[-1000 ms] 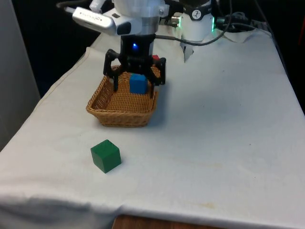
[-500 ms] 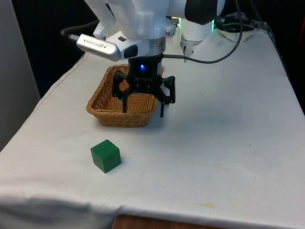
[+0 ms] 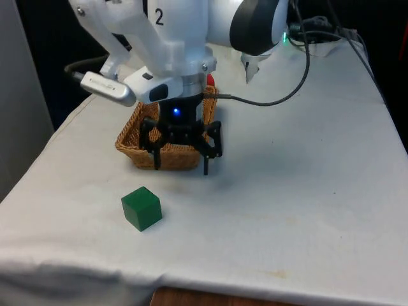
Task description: Pick up exactly two blocks and place them into the basket.
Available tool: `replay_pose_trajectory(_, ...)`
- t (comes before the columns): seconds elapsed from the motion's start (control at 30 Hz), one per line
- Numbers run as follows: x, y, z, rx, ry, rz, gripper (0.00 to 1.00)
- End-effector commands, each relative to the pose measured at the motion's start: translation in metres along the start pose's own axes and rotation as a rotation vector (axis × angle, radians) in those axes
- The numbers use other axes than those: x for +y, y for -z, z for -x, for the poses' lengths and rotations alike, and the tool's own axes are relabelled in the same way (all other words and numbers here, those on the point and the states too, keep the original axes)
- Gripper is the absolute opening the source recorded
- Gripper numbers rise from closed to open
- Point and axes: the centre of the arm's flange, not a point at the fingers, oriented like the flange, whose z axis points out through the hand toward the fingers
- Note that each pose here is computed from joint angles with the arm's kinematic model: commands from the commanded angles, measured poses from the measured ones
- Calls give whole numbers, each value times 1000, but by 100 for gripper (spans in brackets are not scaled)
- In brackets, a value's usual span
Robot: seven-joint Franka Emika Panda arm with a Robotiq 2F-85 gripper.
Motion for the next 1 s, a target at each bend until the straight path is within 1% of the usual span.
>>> replay_pose_trajectory(0.0,4,-4,-2,-13,1,-7,100)
replay_pose_trajectory(0.17,17,-16,-5,-10,1,0,100)
replay_pose_trajectory(0.2,16,-14,-2,-1,0,6,100)
replay_pose_trajectory(0.23,18,-18,-5,-11,1,1,100)
replay_pose_trajectory(0.37,27,-29,-7,-7,1,7,100)
replay_pose_trajectory(0.43,29,-32,-8,-5,0,6,100)
replay_pose_trajectory(0.47,29,-30,-3,-3,-1,12,100)
replay_pose_trajectory(0.5,29,-34,-9,-3,-1,5,100)
replay_pose_trajectory(0.57,31,-38,-11,1,-4,2,100)
replay_pose_trajectory(0.73,33,-45,-13,6,-7,-3,100)
replay_pose_trajectory(0.77,35,-44,-7,8,-9,3,100)
replay_pose_trajectory(0.8,33,-45,-13,6,-7,-1,100)
replay_pose_trajectory(0.97,32,-47,-14,9,-6,-1,100)
